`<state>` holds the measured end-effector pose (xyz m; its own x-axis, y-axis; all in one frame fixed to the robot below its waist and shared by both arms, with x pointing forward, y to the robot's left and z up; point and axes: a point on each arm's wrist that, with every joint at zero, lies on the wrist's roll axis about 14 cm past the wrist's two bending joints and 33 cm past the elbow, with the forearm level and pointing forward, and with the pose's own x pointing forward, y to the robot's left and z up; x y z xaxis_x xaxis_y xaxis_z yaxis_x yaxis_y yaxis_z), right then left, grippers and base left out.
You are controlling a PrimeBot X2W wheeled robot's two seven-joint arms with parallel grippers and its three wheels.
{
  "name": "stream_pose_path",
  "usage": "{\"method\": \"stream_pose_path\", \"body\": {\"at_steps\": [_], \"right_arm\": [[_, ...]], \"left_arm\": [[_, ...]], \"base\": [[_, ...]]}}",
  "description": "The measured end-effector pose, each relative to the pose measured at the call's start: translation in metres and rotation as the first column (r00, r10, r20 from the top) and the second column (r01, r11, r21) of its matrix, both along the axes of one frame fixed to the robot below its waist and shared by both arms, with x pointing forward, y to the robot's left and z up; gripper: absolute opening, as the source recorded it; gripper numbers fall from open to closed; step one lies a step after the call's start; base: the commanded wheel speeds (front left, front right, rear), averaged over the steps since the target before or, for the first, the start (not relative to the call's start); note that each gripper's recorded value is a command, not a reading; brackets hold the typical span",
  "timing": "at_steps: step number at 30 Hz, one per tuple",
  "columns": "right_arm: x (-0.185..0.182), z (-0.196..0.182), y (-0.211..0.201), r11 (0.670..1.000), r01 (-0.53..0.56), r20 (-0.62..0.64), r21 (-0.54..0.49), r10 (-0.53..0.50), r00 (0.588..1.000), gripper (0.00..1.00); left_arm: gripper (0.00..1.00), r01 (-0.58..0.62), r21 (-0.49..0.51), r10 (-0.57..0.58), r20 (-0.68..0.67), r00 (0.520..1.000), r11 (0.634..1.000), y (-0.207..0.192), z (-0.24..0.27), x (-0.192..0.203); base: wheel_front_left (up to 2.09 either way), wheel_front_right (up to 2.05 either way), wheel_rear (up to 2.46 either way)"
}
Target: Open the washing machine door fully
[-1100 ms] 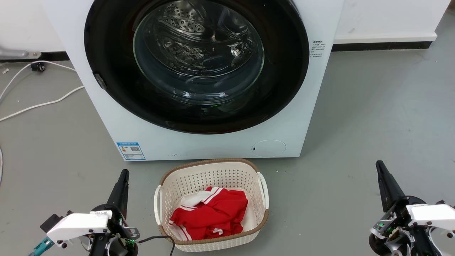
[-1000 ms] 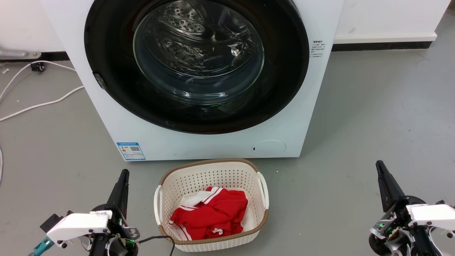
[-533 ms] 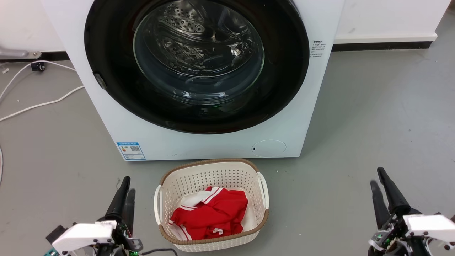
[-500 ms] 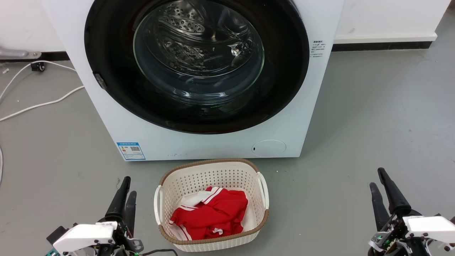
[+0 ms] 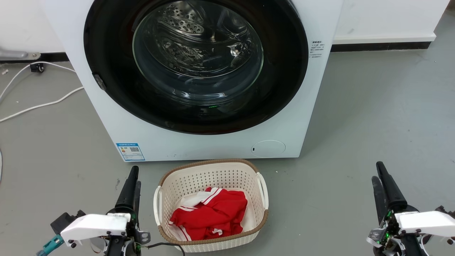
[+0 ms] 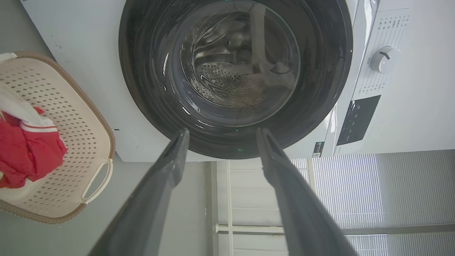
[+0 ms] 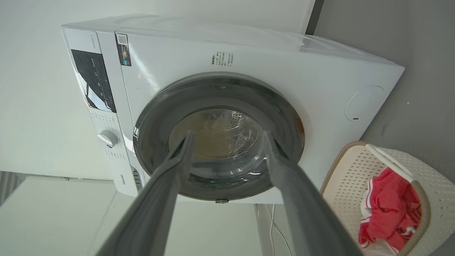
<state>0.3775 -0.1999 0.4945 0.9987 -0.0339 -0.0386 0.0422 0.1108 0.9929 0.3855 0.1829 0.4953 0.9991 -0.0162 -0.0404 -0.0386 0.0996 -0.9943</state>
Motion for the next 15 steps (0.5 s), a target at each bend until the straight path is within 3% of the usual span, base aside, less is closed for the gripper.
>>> {"method": "stream_pose_path", "body": {"at_steps": [7,15], "right_arm": [[0.001,0.007,0.004,0.980,-0.014,0.013,-0.197,0.017,1.000,1.00],[0.002,0.015,0.011,0.911,-0.026,0.030,-0.411,0.041,0.999,1.00]], "left_arm": [[1.00,0.008,0.149,-0.013,0.032,0.999,0.989,-0.004,0.010,0.004],[1.00,0.008,0.316,-0.028,0.060,0.998,0.949,-0.009,0.018,0.006]], "base": [[0.00,0.00,0.00],[0.00,0.00,0.00]]}}
